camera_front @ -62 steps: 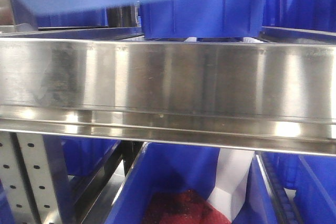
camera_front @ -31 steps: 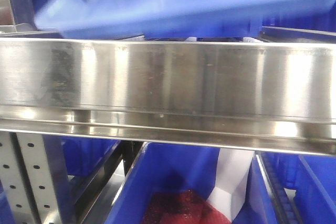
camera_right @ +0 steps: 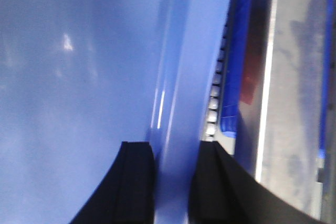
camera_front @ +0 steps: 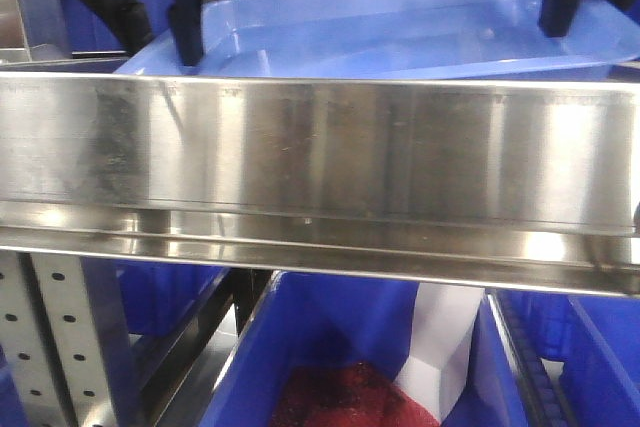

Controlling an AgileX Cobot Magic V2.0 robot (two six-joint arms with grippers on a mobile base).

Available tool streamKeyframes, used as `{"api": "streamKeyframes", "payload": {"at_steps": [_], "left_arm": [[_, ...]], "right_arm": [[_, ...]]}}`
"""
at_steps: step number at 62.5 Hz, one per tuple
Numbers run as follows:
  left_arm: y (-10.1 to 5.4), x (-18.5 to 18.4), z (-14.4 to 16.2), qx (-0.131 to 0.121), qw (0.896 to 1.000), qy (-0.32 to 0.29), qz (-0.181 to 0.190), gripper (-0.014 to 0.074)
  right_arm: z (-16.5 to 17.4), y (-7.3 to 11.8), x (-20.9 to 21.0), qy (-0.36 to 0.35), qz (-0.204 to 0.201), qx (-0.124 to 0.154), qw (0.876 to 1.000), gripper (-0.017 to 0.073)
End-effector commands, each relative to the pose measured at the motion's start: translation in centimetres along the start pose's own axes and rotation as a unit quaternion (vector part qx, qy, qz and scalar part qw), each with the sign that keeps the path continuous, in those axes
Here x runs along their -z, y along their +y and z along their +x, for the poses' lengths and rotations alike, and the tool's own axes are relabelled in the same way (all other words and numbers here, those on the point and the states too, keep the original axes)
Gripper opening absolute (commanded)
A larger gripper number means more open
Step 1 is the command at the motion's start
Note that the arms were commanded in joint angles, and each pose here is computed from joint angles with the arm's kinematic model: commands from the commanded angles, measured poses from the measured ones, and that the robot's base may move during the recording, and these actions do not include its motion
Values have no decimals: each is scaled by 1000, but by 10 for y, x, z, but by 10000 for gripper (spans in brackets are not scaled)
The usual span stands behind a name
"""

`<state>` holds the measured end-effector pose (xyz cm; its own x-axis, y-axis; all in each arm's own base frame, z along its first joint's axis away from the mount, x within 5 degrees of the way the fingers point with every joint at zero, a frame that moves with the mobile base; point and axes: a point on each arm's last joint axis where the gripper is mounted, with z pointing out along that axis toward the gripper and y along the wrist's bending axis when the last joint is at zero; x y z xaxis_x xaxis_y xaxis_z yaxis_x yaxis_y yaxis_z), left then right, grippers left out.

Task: Grab blue tray and place on right shelf

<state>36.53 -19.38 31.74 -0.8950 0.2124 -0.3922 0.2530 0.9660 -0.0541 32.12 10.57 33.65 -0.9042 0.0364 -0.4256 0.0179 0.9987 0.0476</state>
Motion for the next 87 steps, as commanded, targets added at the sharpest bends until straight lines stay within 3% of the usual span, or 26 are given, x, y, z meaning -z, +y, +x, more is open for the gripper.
{"api": "streamKeyframes", "payload": {"at_steps": [1,3,8,23,44,51,56,69,80,87], "left_arm": [[-8,38,-8,5,996,-77,45,369],[-7,38,-9,6,996,-78,45,412],[-7,38,-9,5,996,-78,42,472],[-5,50,-12,0,995,-91,33,484],[-2,105,-3,-7,989,-145,36,449],[-11,127,9,-39,985,-164,40,376],[-18,141,20,-60,980,-184,37,311],[-31,161,65,-118,964,-233,54,129],[-13,167,116,-126,951,-271,79,-52],[2,171,149,-127,937,-312,95,-48]], "right_arm": [[-5,4,23,-45,-30,19,998,307],[-5,4,23,-45,-29,20,998,426],[-6,4,23,-47,-26,22,998,616],[-8,0,26,-62,-6,33,998,592],[-4,-8,56,-105,0,38,994,585],[7,-11,75,-127,-10,42,991,517],[18,-14,87,-143,-18,50,988,410],[61,-27,114,-182,-38,78,979,13],[101,-45,130,-246,-61,86,964,18],[128,-57,135,-290,-69,109,948,18]]}}
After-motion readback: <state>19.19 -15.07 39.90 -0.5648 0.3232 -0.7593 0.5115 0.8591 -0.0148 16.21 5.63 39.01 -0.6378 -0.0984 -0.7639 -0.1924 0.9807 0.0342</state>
